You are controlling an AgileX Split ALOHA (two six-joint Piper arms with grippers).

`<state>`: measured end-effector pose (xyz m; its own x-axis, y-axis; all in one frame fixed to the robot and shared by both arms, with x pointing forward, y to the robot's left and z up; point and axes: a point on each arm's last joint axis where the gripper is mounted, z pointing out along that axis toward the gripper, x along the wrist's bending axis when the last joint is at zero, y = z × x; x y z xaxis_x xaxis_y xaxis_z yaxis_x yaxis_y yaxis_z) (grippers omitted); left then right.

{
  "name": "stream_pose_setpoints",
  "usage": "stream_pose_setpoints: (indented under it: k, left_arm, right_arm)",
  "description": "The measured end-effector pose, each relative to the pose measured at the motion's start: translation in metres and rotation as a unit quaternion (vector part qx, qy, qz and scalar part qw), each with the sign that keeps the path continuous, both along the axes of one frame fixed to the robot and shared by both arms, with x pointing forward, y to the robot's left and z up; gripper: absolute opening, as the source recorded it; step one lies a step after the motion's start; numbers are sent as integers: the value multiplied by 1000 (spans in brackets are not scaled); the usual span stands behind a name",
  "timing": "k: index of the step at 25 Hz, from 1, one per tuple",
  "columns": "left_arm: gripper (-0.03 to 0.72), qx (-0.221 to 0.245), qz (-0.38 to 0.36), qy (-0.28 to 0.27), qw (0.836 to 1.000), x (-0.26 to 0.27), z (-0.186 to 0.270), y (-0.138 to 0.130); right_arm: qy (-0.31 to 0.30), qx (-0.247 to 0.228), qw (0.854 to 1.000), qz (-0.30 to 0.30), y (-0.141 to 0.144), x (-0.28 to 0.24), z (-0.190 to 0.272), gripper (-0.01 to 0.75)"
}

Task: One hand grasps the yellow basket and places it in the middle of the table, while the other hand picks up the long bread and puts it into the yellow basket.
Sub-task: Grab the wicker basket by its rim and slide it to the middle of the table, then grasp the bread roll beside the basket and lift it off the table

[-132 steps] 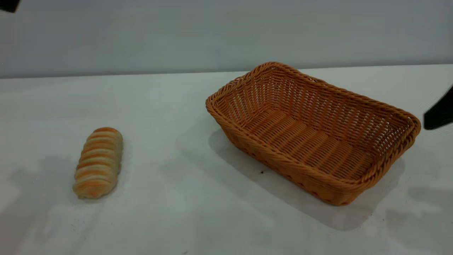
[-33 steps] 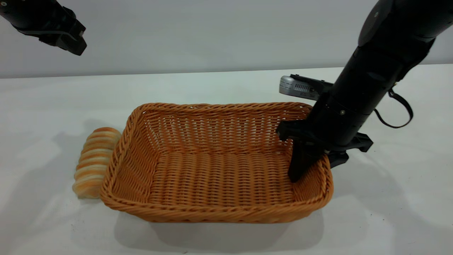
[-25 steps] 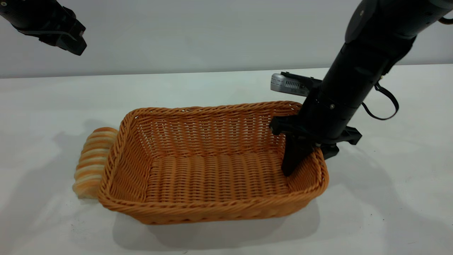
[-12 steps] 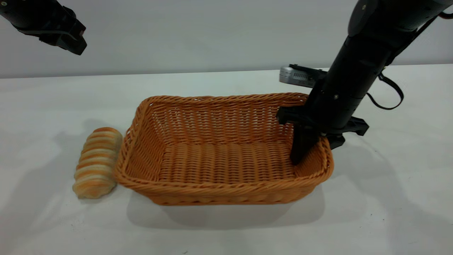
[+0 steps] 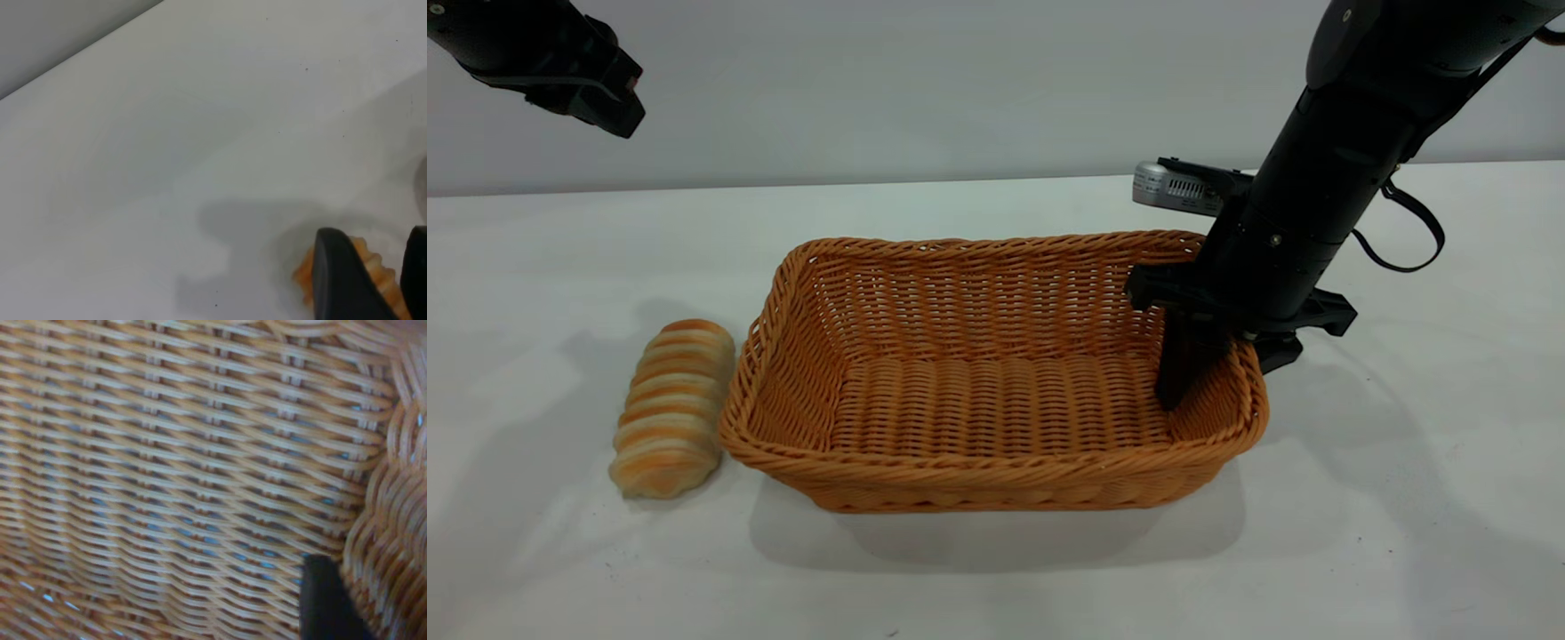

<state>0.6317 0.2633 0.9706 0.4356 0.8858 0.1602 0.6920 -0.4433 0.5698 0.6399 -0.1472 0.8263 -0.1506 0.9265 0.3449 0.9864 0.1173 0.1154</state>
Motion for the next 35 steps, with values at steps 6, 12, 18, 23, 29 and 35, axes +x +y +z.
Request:
stream_pose_setpoints:
  k: [6,12,18,23,29,35]
  left_arm:
    - [300,0,0,2,1000,0,0,0]
    - [300,0,0,3,1000,0,0,0]
    - [300,-1,-1,6,1000,-1,-1,0]
    - [300,-1,-1,7,1000,-1,-1,0]
    - [300,-8,13,8,1000,-1,-1,2]
    - [300,-19,45,11,999,0,-1,16]
  right_arm:
    - [-4,-3,1000,4,0,0,1,544]
    - [-44,-25,999,18,-5,5,25,559]
    - [-78,-52,996,16,-19,9,58,560]
    - [-130,-84,988,28,-33,6,111,553]
    - [-230,-104,966,50,-50,-34,210,487]
    - [-305,-100,945,61,-77,-138,259,465]
